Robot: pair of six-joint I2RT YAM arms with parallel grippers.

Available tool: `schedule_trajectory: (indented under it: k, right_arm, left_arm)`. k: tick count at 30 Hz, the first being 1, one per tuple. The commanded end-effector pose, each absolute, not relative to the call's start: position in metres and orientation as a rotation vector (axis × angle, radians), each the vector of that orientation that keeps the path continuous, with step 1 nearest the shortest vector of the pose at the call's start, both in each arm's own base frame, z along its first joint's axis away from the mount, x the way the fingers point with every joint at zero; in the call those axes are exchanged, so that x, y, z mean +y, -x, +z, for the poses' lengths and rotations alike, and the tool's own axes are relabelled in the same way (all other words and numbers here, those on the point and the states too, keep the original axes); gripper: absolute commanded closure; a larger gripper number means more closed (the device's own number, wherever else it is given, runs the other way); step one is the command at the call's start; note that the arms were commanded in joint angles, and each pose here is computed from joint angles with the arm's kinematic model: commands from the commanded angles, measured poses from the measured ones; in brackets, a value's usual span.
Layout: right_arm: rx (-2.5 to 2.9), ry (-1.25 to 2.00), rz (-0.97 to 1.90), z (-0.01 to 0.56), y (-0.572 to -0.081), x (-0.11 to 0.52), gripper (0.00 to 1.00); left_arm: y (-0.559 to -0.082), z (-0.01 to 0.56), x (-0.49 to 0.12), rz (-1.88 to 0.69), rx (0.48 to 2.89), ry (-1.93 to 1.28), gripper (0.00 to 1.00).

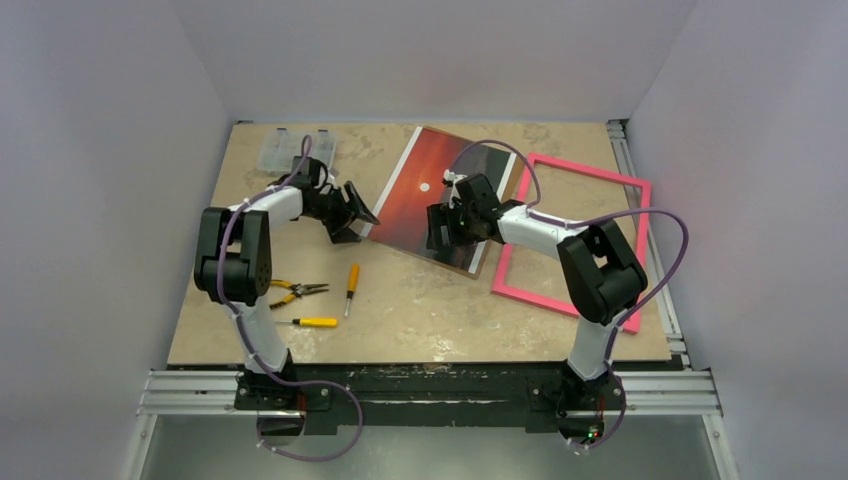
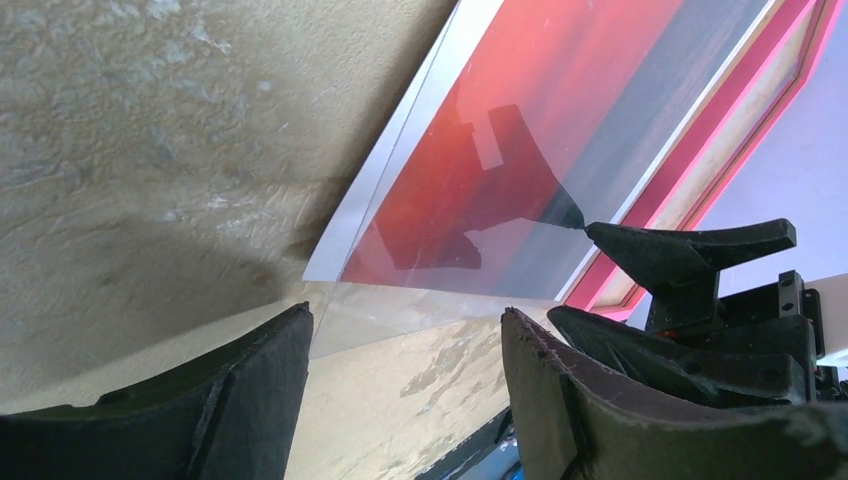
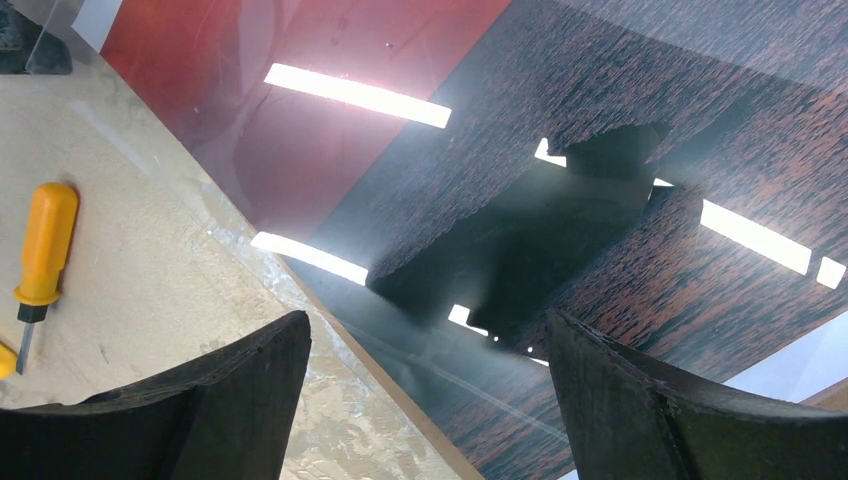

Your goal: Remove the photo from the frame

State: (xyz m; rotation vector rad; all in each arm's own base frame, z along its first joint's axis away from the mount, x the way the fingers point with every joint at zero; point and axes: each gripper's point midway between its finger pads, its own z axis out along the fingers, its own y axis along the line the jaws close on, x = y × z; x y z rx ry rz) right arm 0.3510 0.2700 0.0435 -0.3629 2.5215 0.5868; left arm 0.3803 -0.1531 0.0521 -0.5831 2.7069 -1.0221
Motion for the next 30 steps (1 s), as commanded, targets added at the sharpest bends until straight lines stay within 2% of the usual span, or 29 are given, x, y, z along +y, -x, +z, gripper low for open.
schedule_trajectory:
  k: [1,7,16,25,30]
  right_arm:
    - [2.552,0.369,0.586,0.033,-0.35,0.27,0.14]
    - [2.558,0.357,0.536,0.029,-0.352,0.264,0.15]
    - [2.524,0.35,0.488,0.038,-0.359,0.259,0.13]
    - [2.455,0.385,0.415,0.062,-0.365,0.258,0.11]
    - [2.346,0.467,0.285,0.087,-0.367,0.267,0.07]
  left_arm:
    - [-0.384,0.08,-0.159,-1.078,2.629,0.528,0.34]
    - [-0.386,0.085,-0.164,-1.129,2.595,0.529,0.44]
    - [-0.387,0.09,-0.167,-1.161,2.575,0.527,0.79]
    - [-0.388,0.093,-0.169,-1.185,2.58,0.526,1.0]
    - [-0.389,0.097,-0.171,-1.211,2.577,0.524,1.0]
